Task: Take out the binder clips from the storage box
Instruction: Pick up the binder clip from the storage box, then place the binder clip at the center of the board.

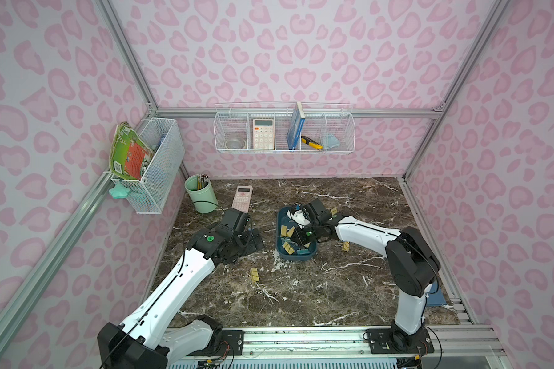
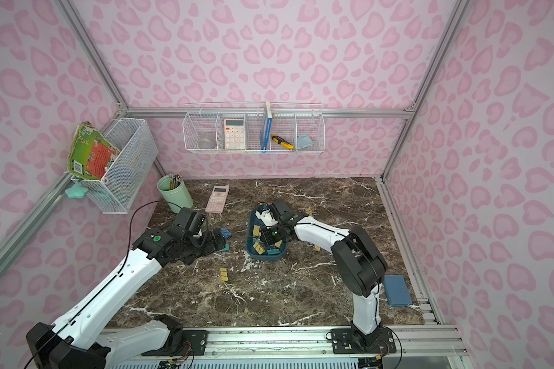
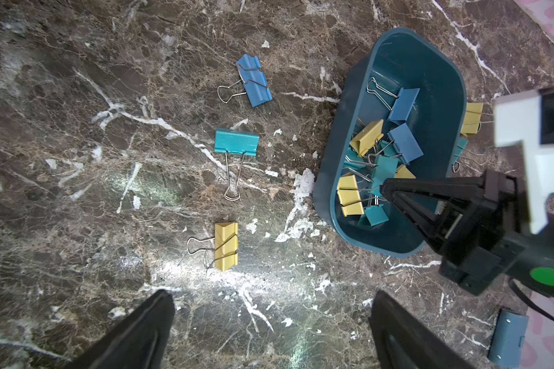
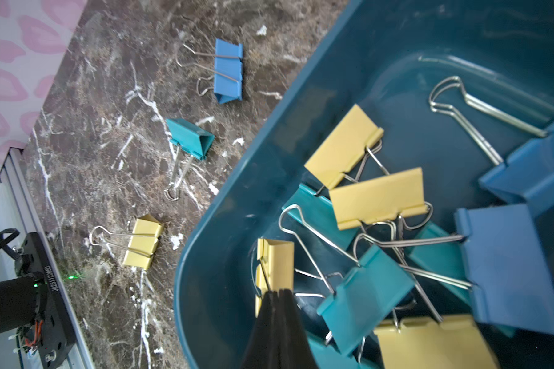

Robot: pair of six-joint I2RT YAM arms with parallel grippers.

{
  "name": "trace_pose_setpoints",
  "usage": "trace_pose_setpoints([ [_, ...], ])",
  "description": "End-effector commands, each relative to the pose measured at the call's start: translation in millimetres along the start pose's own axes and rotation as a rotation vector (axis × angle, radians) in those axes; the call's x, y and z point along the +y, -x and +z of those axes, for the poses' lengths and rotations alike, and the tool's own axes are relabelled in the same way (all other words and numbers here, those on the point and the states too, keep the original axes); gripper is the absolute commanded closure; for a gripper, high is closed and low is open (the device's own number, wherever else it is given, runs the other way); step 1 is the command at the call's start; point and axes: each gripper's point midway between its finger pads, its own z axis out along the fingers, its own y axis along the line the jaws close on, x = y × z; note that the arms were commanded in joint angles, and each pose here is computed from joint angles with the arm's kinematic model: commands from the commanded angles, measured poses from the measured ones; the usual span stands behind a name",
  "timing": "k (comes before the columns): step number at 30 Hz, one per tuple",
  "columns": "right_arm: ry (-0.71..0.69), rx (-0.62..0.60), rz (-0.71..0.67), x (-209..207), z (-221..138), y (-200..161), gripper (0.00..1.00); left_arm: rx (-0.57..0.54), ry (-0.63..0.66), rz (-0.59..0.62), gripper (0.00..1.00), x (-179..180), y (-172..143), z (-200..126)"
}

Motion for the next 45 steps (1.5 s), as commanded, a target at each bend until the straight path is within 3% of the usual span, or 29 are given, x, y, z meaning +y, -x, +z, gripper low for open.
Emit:
trace_pose_setpoints([
  [1,0.004,-0.035,0.004,8,-17,10,1.0,-0.005,-0.012,0.017,0.01,-5,4,1],
  [8,-0.059,-0.17,0.057,1,-81,25,1.0,0.008,-0.046,0.035,0.01,-19,10,10],
  [15,-0.171,-0.231,0.186,-40,-132,-19,1.0,0.024,-0.077,0.051,0.01,-35,17,20],
  [23,-0.223,-0.19,0.309,-61,-140,-97,1.0,0.059,-0.094,0.068,0.01,-48,17,29],
  [35,-0.303,-0.206,0.43,-100,-134,-150,0.99,0.125,-0.128,0.094,0.01,-69,10,41],
  [38,-0.313,-0.211,0.443,-106,-134,-149,0.87,0.154,-0.133,0.093,0.01,-74,6,47],
  [40,-0.316,-0.21,0.434,-107,-137,-144,0.68,0.167,-0.137,0.102,0.01,-78,5,51],
  [43,-0.325,-0.225,0.415,-105,-146,-132,0.58,0.191,-0.143,0.115,0.01,-85,4,57],
  [45,-0.335,-0.248,0.406,-103,-154,-122,0.46,0.21,-0.145,0.12,0.07,-89,3,63],
])
